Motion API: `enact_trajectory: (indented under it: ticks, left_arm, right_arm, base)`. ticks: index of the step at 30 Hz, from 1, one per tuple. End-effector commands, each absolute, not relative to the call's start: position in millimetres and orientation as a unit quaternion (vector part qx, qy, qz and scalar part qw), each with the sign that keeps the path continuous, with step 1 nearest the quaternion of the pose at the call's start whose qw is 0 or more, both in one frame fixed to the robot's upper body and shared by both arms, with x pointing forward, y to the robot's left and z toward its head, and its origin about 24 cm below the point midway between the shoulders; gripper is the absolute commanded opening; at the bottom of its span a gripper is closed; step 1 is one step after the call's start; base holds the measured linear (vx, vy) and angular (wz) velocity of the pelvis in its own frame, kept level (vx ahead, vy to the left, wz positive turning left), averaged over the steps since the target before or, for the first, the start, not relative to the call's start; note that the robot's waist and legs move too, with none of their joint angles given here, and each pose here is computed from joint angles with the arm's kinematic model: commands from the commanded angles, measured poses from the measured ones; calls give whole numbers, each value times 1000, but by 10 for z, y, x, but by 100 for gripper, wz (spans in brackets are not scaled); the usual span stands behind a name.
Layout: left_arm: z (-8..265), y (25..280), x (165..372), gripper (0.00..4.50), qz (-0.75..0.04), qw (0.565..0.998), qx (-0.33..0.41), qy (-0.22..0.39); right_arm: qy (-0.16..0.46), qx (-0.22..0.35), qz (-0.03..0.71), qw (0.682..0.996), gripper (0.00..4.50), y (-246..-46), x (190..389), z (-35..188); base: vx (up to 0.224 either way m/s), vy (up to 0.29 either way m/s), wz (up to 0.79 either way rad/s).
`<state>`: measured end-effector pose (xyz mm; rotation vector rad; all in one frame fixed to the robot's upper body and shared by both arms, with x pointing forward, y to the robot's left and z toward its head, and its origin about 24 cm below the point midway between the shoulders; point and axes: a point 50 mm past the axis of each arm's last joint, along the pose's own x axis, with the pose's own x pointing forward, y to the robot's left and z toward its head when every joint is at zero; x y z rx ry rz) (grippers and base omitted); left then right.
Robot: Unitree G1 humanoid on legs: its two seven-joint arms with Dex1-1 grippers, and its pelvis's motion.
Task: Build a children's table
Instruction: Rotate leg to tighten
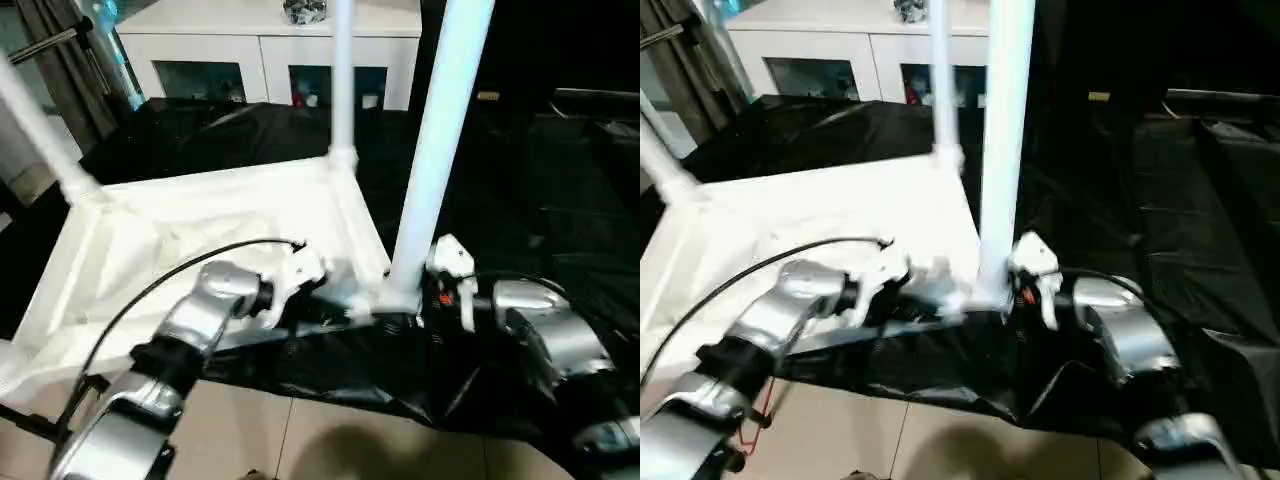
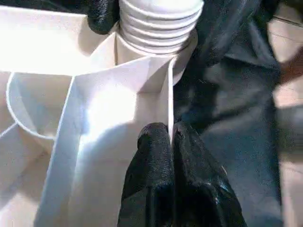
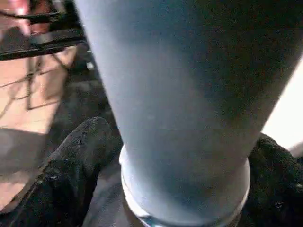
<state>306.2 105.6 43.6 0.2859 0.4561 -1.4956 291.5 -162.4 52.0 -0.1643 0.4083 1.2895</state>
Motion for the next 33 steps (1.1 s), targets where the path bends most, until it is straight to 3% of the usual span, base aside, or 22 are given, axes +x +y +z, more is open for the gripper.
enact_trajectory:
  ticks: [1,11,13,15,18,20,25,26,31,33]
  left_arm:
    - [608,940,3065,0,-706,678,130,159]
    - [609,971,3055,0,-707,677,129,161]
    - [610,926,3073,0,-695,694,117,148]
    - [613,912,3078,0,-692,698,112,145]
    - [580,830,3177,0,-639,747,112,148]
    - [571,765,3246,0,-604,775,110,148]
    - [588,619,3342,0,-555,813,105,144]
    - [603,517,3398,0,-523,834,100,146]
    - [631,367,3423,0,-508,845,94,139]
    - [636,360,3411,0,-516,840,97,135]
  right_arm:
    - [202,-71,624,751,370,-1543,2840,480]
    - [214,-63,633,741,289,-1475,2770,432]
    - [215,-63,598,769,282,-1466,2810,348]
    - [217,-62,587,777,279,-1466,2820,324]
    - [221,-65,467,853,277,-1438,2990,179]
    - [230,-58,400,885,276,-1413,3080,110]
    - [240,-29,320,916,275,-1311,3197,48]
    - [244,-16,274,930,275,-1211,3266,26]
    - [217,-15,253,943,275,-966,3367,68]
    - [208,-7,261,942,330,-930,3382,101]
  base:
    - [0,0,0]
    - [0,0,0]
    - [0,0,0]
    - [0,0,0]
    - [0,0,0]
    - [0,0,0]
    - [0,0,0]
    - [0,0,0]
    - [0,0,0]
    - [0,0,0]
